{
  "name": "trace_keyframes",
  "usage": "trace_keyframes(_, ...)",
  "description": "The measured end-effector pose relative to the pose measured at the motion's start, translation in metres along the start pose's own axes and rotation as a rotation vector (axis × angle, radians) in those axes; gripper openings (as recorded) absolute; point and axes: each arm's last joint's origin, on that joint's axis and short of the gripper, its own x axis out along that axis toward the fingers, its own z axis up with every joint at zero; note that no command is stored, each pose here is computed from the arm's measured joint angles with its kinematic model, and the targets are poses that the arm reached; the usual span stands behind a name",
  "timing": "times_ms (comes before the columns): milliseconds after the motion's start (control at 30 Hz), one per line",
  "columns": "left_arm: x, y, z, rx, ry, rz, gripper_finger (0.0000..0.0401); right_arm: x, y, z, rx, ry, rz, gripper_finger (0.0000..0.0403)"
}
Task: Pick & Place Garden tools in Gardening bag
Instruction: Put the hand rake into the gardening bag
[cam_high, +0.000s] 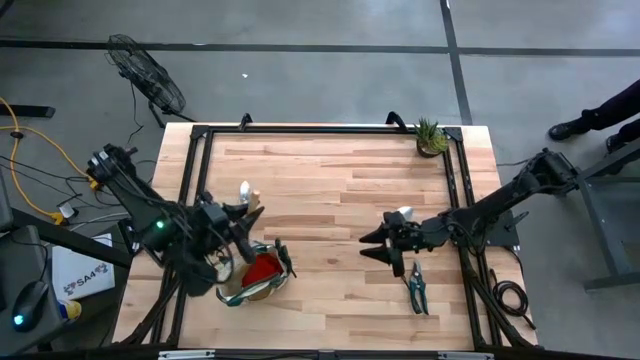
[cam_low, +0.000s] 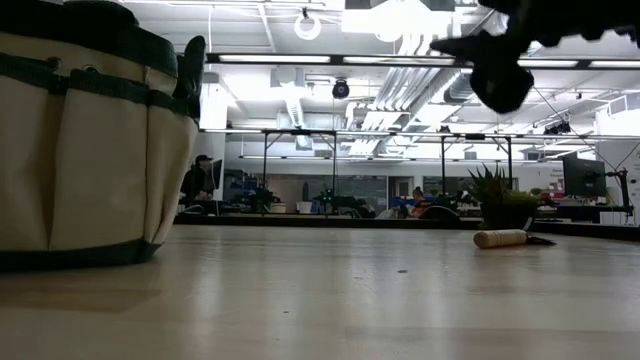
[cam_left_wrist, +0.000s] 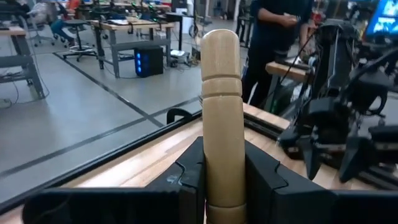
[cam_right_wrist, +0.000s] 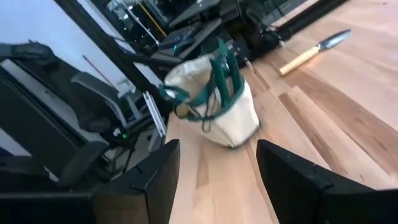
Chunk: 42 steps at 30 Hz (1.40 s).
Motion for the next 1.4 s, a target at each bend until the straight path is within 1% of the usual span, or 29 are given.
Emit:
trace_keyframes(133,0.004,-0.017,-0.010,-0.051,-0.022,0.011,0.0058,-0.004,-0.008,-0.008,-0.018,0.036,0.018,0.0205)
trace_keyframes(200,0.009,-0.026,-0.014,-0.083,-0.033,0.025,0.0058,-0.006,-0.010,-0.013,-0.021,0.063,0.051,0.0205)
trace_keyframes(367,0.018,-0.040,-0.018,-0.143,-0.074,0.059,0.0058,-0.019,-0.018,-0.022,-0.025,0.074,0.231,0.0205)
trace_keyframes(467,0.024,-0.050,-0.019,-0.162,-0.099,0.079,0.0058,-0.029,-0.026,-0.028,-0.017,0.051,0.288,0.0205)
trace_keyframes(567,0.027,-0.060,-0.011,-0.177,-0.144,0.126,0.0058,-0.035,-0.031,-0.033,-0.012,0.063,0.324,0.0205)
trace_keyframes(733,0.033,-0.078,-0.002,-0.161,-0.154,0.151,0.0058,-0.038,-0.033,-0.036,-0.005,0.101,0.351,0.0205)
trace_keyframes(900,0.041,-0.096,0.007,-0.200,-0.162,0.168,0.0058,-0.038,-0.034,-0.037,-0.016,0.103,0.349,0.0205)
trace_keyframes(1033,0.048,-0.113,0.002,-0.188,-0.163,0.175,0.0058,-0.037,-0.034,-0.037,-0.026,0.099,0.345,0.0205)
trace_keyframes(1167,0.051,-0.132,0.003,-0.223,-0.165,0.171,0.0058,-0.037,-0.034,-0.037,-0.030,0.102,0.338,0.0205)
trace_keyframes(1300,0.052,-0.154,0.004,-0.247,-0.166,0.163,0.0058,-0.037,-0.036,-0.039,-0.016,0.128,0.318,0.0205)
trace_keyframes(1400,0.052,-0.170,0.006,-0.231,-0.163,0.158,0.0058,-0.037,-0.038,-0.042,-0.005,0.153,0.299,0.0205)
